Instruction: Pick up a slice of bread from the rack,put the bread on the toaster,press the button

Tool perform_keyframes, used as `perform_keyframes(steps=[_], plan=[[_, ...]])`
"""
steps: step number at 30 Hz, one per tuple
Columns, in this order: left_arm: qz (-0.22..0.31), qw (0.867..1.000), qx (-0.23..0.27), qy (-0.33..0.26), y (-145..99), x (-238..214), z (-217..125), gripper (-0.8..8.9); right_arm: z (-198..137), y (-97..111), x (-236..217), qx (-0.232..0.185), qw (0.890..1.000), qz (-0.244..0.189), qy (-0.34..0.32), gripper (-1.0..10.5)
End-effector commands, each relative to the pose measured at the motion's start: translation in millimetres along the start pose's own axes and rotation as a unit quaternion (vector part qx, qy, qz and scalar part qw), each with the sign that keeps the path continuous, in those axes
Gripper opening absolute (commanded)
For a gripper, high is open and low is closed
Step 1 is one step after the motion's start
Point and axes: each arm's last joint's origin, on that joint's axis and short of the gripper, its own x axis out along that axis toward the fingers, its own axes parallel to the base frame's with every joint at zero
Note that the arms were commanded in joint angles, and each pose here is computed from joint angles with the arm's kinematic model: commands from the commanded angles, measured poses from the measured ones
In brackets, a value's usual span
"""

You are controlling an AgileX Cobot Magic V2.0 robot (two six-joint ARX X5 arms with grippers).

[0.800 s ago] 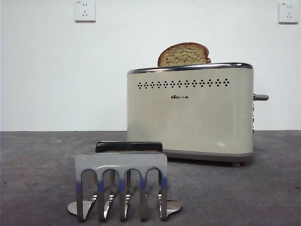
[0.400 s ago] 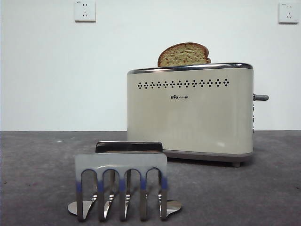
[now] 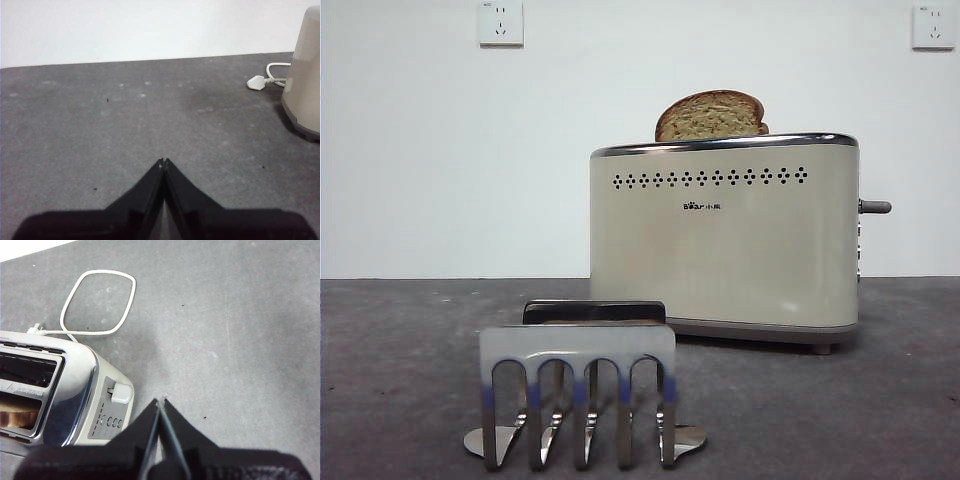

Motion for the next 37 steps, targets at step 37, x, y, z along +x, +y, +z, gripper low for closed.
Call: perform_keyframes(steps=[37], plan=[[0.002,0.997,-0.007,0.075,1.2,8.4,-14.0,-0.03,-265.7,-47.6,78.4,-0.084,0.939,-0.074,-0.326,0.0]])
